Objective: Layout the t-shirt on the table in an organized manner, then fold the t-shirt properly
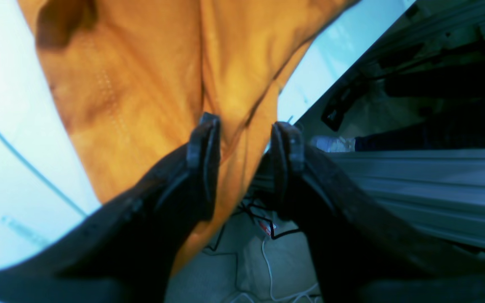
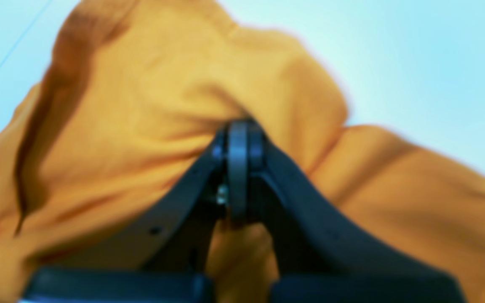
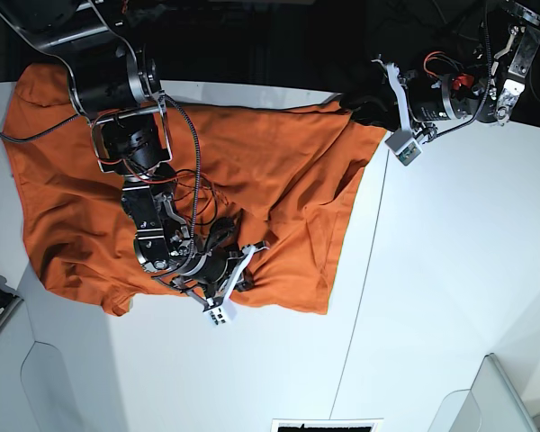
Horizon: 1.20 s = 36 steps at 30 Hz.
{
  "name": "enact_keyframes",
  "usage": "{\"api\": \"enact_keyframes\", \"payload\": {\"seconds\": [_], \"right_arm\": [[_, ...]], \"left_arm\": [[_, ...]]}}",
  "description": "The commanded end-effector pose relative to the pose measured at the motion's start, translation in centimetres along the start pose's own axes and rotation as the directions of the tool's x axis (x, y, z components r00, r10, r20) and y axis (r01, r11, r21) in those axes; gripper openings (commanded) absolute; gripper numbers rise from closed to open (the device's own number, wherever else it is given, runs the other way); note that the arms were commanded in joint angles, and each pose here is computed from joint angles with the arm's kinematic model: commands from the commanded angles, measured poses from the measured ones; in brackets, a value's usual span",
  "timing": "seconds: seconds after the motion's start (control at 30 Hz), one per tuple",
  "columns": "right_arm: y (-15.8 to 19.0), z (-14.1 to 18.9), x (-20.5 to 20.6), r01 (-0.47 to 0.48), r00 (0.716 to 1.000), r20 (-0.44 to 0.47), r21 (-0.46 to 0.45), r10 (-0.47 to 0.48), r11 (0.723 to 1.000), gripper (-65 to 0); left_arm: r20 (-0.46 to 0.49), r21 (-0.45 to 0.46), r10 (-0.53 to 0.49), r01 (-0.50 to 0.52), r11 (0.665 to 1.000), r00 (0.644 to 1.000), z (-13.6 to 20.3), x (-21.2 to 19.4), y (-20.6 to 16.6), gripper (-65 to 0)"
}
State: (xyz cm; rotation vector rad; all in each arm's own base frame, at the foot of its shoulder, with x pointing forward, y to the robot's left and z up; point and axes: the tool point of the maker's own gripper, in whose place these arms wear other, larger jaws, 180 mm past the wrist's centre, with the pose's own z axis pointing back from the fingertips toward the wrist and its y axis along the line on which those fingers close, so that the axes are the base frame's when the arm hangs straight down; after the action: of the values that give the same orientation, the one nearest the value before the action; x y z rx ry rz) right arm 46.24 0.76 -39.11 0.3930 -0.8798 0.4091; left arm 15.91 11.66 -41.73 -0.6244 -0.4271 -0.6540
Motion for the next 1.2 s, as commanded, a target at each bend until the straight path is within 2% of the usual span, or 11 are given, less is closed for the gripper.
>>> {"api": "enact_keyframes", "payload": {"seconds": [0.0, 0.13, 0.27, 0.33, 0.43, 0.53, 0.73, 0.83, 0.9, 1.17], "right_arm": [[0.1, 0.8, 5.9, -0.012, 0.989, 0.148, 0.012, 0.01, 1.0, -65.0], [0.8, 3.2, 10.7, -0.03, 0.966, 0.258, 0.033, 0.02, 0.999, -65.0], [0.5, 5.6, 12.1, -0.073, 0.977, 0.199, -0.003, 0.073, 0.997, -65.0], [0.0, 7.0, 12.1, -0.069, 0.981, 0.181, -0.006, 0.069, 0.998, -65.0], [-1.1, 9.6, 11.1, -0.03, 0.98, 0.197, 0.013, 0.026, 0.999, -65.0], [-3.0, 11.5, 8.2, 0.016, 0.982, 0.187, -0.011, -0.013, 1.0, -65.0], [-5.1, 14.5, 1.9, 0.143, 0.974, 0.179, 0.0, -0.141, 0.99, -65.0], [-4.9, 16.1, -0.2, 0.197, 0.963, 0.185, 0.016, -0.197, 0.98, -65.0], [-4.9, 17.1, -1.6, 0.212, 0.962, 0.173, 0.005, -0.21, 0.977, -65.0], [-3.8, 19.5, -7.6, 0.25, 0.966, 0.078, -0.043, -0.246, 0.967, -65.0]], "left_arm": [[-0.082, 0.027, -0.021, 0.023, 0.999, 0.996, 0.5, -1.6, 0.6, -41.1], [-0.062, 0.042, -0.024, 0.027, 0.999, 0.998, 0.9, -0.9, 1.0, -41.1], [0.034, 0.111, -0.054, 0.05, 0.993, 0.998, 3.1, 2.4, 2.4, -41.1], [0.103, 0.161, -0.076, 0.059, 0.985, 0.992, 5.0, 4.6, 3.4, -41.1], [0.214, 0.22, -0.096, 0.048, 0.974, 0.972, 7.9, 7.5, 4.5, -41.1], [0.268, 0.272, -0.105, 0.029, 0.962, 0.958, 10.1, 8.7, 5.7, -41.1], [0.395, 0.298, -0.16, 0.039, 0.954, 0.905, 11.5, 12.1, 6.1, -41.1], [0.438, 0.314, -0.209, 0.069, 0.947, 0.875, 11.4, 14.6, 6.1, -41.1], [0.442, 0.309, -0.226, 0.09, 0.947, 0.868, 10.6, 15.9, 6.2, -41.1], [0.358, 0.23, -0.225, 0.148, 0.962, 0.906, 3.8, 17.5, 6.8, -41.1]]}}
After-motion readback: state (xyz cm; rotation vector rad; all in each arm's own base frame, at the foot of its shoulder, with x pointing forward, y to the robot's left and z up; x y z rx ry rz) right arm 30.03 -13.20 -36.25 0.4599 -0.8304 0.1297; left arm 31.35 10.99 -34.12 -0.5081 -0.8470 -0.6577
